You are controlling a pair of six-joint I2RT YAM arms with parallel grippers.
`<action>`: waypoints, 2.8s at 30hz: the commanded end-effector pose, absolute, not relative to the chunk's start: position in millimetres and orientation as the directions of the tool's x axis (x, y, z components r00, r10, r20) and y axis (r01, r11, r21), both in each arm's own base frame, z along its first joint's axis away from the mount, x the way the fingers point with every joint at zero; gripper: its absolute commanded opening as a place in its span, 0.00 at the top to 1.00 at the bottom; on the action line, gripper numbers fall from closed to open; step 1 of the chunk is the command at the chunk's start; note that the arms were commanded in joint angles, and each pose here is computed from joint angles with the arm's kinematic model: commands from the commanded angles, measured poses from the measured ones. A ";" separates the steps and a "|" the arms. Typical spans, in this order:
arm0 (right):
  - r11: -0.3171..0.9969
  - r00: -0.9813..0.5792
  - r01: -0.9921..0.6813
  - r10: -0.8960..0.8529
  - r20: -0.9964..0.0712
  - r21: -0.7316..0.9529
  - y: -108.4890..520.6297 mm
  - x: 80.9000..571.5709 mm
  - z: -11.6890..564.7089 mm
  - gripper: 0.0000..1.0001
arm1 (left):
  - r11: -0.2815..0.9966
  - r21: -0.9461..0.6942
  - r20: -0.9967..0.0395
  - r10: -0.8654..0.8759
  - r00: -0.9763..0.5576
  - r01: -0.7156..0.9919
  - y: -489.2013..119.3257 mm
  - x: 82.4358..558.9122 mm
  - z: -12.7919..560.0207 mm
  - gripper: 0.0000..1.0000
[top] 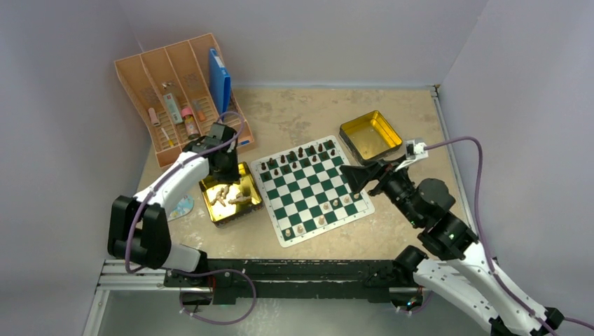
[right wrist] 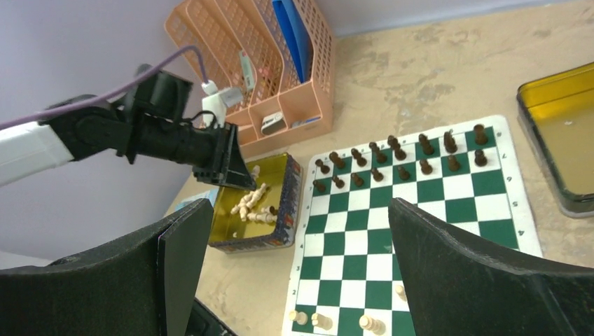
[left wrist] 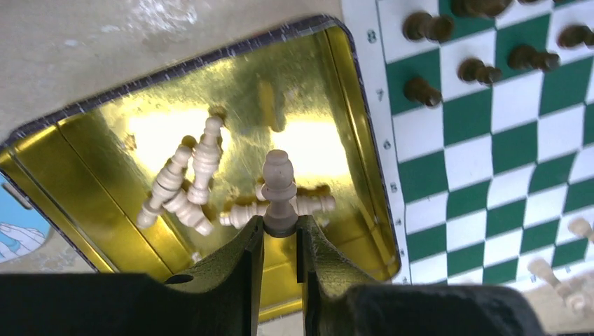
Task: Set up the chess pieces on the board
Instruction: Pick up the chess piece from the storage box, then place the chess piece on the chessboard.
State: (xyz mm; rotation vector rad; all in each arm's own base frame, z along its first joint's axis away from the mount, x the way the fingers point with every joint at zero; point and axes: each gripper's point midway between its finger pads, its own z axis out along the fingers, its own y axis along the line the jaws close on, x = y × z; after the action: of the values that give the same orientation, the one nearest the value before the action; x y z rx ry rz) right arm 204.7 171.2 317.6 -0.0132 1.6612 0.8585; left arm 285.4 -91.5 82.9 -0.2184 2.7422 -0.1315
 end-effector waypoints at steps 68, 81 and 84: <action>0.274 -0.743 -0.669 -0.233 -0.627 0.691 360.9 209.2 215.0 0.81 | 0.436 -0.501 -0.767 0.177 -0.617 0.748 -238.4 190.1 208.9 0.95; 0.555 -0.657 -0.588 0.096 -0.748 0.588 321.2 253.8 249.7 0.90 | 0.499 -0.497 -0.753 0.159 -0.639 0.710 -232.6 195.8 207.4 0.37; 0.647 -0.608 -0.512 0.191 -0.771 0.564 296.2 264.1 257.0 0.90 | 0.542 -0.494 -0.742 0.145 -0.654 0.680 -229.0 201.7 203.5 0.33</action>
State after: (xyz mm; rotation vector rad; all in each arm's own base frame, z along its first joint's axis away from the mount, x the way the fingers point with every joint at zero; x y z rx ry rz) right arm 234.5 325.0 226.9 -0.4955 2.1152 1.1896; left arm 190.5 -228.9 188.1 0.6926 2.1744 -1.1065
